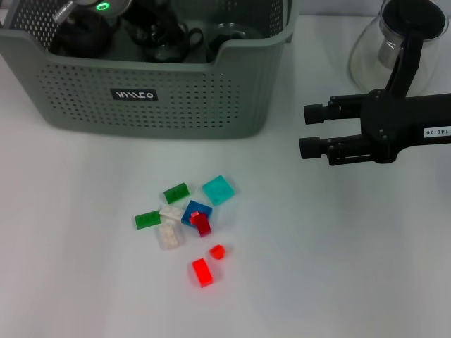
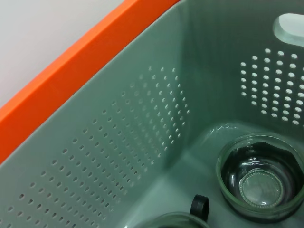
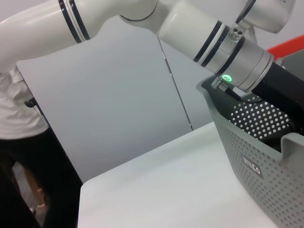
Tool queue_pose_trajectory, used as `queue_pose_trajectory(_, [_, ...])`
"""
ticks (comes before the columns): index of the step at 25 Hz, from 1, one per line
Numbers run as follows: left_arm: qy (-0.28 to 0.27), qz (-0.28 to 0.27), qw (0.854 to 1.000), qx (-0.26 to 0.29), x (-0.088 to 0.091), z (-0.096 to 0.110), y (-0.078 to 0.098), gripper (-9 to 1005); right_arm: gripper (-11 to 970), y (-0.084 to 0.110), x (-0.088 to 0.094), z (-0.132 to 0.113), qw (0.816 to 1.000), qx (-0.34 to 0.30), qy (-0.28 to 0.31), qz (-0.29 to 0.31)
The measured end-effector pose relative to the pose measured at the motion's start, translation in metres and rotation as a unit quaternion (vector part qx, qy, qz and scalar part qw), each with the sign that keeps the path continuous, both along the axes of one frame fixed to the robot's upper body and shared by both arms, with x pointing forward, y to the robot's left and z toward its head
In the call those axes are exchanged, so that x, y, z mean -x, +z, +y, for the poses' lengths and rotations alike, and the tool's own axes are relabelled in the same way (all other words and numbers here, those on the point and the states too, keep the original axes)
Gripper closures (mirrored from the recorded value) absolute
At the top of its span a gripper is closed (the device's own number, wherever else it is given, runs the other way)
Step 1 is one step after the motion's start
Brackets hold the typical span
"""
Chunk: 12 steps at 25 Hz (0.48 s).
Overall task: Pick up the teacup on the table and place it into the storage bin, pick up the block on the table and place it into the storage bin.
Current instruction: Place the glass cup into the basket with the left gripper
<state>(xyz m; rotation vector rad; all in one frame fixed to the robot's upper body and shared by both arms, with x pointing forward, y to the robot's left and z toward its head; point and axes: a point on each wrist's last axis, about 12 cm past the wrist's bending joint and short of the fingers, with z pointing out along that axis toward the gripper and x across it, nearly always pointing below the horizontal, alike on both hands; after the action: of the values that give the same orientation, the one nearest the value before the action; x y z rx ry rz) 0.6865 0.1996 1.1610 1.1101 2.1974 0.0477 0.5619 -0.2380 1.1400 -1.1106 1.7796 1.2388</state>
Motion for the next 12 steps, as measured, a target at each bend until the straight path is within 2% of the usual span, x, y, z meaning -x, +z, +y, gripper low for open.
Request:
queue_pose_trajectory(3, [0.002,0.001,1.0,0.001,0.0,0.0,0.0,733,184,0.0,0.0,0.0,1.0,0.0,0.0,0.001])
queue_pose_trajectory(8, [0.013,-0.007,1.0,0.007,0.0,0.006,0.006,529,184,0.0,0.001,0.0,1.0,-0.001,0.001,0.002])
queue_pose_trajectory(12, [0.027,-0.02,0.999,0.014,0.006,0.019,0.023,440,184,0.0,0.001,0.0,1.0,-0.001,0.001,0.002])
